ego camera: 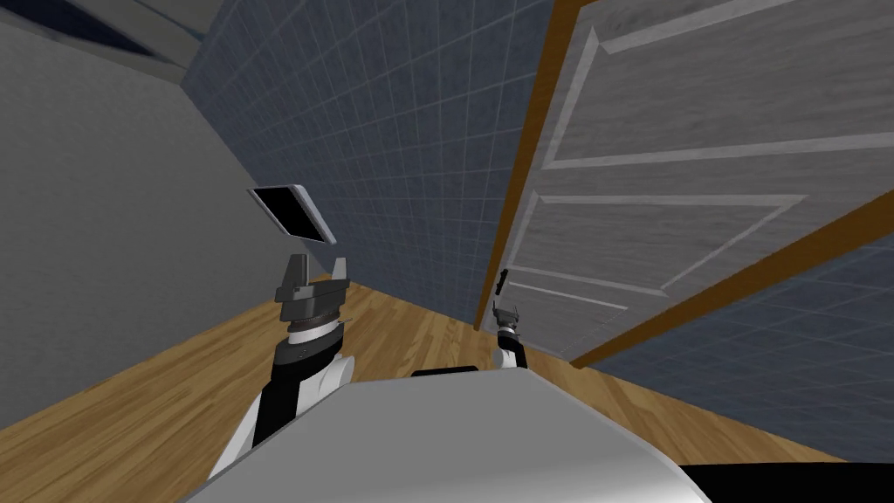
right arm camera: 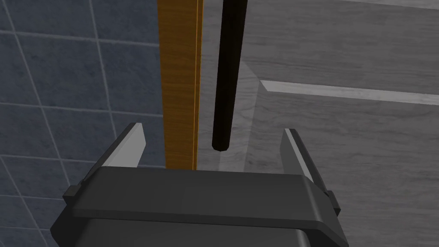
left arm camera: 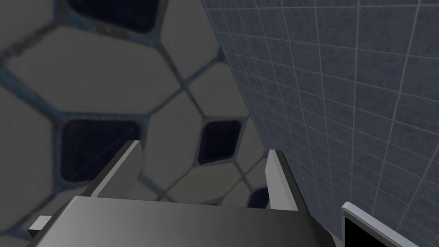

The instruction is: Pull the door open

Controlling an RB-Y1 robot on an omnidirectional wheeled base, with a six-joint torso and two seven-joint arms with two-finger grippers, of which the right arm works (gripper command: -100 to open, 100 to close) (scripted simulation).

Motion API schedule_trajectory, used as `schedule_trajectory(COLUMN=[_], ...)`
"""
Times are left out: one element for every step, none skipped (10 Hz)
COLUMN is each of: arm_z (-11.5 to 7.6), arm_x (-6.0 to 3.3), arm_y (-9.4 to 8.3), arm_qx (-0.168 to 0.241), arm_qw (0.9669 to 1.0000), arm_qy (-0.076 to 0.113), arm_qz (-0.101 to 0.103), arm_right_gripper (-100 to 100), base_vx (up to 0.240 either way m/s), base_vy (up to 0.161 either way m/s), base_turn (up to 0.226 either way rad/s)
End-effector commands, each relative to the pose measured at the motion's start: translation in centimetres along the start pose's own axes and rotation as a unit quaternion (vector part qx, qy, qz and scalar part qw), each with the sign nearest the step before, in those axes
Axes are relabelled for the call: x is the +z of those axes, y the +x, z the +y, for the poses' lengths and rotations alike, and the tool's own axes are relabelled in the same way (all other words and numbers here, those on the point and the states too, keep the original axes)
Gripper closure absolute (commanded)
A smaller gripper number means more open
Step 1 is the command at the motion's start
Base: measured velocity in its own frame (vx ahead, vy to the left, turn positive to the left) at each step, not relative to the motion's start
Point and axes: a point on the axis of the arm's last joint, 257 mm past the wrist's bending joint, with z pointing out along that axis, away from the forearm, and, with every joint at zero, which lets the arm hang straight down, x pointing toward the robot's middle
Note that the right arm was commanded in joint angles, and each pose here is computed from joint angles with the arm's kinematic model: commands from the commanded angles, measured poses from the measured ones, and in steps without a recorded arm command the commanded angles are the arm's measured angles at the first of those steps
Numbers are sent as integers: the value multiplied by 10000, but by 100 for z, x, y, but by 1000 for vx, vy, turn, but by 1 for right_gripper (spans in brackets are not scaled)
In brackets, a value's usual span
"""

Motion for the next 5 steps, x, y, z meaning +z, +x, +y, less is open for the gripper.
schedule_trajectory(arm_z=[66,108,151,173,168], arm_x=[-37,-51,-65,-72,-80], arm_y=[-115,-194,-267,-303,-279], arm_qx=[134,214,290,326,292], arm_qw=[9998,9995,9990,9988,9990], arm_qy=[-70,-120,-171,-198,-174], arm_qz=[-122,-202,-278,-314,-284], arm_right_gripper=[-100,-100,-100,-100,-100], base_vx=[89,94,65,64,33], base_vy=[-114,-117,-124,-135,-63], base_turn=[167,206,190,112,23])
